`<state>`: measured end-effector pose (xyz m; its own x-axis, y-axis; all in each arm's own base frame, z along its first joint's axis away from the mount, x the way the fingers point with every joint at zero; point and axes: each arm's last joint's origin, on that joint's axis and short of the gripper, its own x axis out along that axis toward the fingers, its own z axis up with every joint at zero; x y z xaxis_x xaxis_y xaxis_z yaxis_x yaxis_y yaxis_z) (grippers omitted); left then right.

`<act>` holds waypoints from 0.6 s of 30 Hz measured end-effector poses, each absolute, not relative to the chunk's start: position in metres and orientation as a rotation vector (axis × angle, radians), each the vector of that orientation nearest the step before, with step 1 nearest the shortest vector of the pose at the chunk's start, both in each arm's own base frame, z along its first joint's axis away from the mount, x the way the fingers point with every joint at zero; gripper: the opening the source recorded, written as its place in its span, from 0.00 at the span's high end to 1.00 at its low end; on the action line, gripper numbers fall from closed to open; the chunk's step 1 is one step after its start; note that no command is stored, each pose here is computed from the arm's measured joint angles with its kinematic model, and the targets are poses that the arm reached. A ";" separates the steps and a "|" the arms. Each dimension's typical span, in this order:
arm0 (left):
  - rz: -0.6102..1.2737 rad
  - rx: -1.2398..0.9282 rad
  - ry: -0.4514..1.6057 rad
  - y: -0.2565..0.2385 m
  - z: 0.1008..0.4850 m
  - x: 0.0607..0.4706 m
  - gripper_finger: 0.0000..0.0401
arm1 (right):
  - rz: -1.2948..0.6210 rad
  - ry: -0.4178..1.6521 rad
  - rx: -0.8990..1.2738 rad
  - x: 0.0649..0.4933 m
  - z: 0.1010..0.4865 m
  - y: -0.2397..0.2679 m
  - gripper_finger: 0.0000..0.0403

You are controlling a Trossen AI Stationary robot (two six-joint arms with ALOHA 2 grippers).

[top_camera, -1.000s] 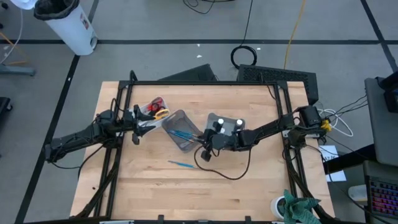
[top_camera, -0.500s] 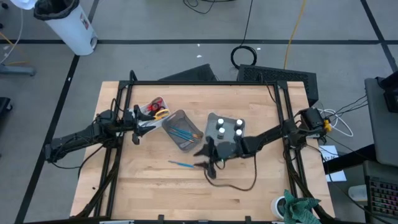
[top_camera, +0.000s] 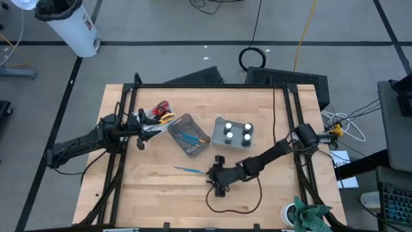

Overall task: Pick & Place Paint Supplies
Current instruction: Put the blue paintbrush into the black bin

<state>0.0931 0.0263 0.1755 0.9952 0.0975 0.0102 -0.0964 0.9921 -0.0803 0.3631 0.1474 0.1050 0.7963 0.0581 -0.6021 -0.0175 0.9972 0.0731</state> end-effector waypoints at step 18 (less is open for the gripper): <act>0.097 -0.080 -0.014 0.026 0.175 0.093 0.47 | 0.002 0.775 0.071 0.360 0.098 0.133 0.83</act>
<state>0.0931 0.0263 0.1754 0.9952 0.0975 0.0102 -0.0964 0.9921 -0.0803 0.3605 0.1334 0.0976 0.7147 0.0276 -0.6989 0.0248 0.9976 0.0647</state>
